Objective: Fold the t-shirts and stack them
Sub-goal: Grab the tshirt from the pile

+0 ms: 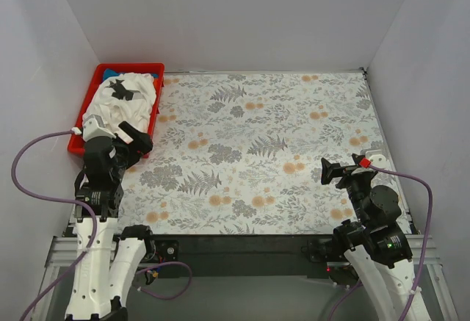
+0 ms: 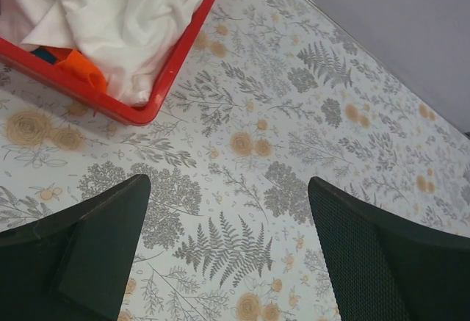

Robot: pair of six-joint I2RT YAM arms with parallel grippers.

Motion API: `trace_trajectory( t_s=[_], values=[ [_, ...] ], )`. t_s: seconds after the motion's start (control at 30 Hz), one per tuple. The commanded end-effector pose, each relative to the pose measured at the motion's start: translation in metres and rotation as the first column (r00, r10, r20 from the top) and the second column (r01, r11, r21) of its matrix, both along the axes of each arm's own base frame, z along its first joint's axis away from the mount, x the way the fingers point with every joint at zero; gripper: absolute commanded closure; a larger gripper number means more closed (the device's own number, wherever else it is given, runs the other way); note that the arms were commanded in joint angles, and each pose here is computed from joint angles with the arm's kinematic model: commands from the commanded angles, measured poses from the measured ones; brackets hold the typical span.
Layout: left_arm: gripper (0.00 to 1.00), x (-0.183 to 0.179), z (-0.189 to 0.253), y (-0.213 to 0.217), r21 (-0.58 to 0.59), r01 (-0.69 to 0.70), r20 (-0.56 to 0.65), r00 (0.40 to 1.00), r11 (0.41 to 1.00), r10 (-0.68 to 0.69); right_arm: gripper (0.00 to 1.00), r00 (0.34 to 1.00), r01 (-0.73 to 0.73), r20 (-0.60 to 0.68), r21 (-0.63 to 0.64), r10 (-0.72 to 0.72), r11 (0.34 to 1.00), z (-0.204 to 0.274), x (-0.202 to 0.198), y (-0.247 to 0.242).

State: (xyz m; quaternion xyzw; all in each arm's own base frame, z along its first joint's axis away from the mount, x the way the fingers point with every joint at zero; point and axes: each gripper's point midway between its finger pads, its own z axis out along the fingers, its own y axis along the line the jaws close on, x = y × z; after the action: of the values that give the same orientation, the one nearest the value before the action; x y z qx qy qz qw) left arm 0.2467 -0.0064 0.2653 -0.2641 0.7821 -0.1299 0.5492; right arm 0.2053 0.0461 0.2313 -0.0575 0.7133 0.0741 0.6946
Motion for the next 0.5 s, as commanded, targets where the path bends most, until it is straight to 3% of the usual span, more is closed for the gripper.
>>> trace_trajectory(
  t_s=[0.0, 0.27, 0.47],
  values=[
    [0.12, 0.004, -0.004, 0.017, 0.030, -0.094, -0.039, 0.995, 0.995, 0.095, 0.02, 0.997, -0.007, 0.072, 0.036, 0.004, 0.999, 0.027, -0.005, 0.000],
    [0.15, 0.060, -0.017, 0.051, 0.096, -0.278, -0.104, 0.952, 0.956, 0.287, 0.02, 0.997, -0.030, 0.077, 0.041, 0.027, 0.999, 0.027, -0.006, 0.004],
    [0.20, 0.121, -0.024, 0.090, 0.213, -0.433, -0.115, 0.879, 0.876, 0.463, 0.02, 0.993, -0.037, 0.111, 0.057, 0.031, 0.998, 0.032, -0.010, 0.003]
  ],
)
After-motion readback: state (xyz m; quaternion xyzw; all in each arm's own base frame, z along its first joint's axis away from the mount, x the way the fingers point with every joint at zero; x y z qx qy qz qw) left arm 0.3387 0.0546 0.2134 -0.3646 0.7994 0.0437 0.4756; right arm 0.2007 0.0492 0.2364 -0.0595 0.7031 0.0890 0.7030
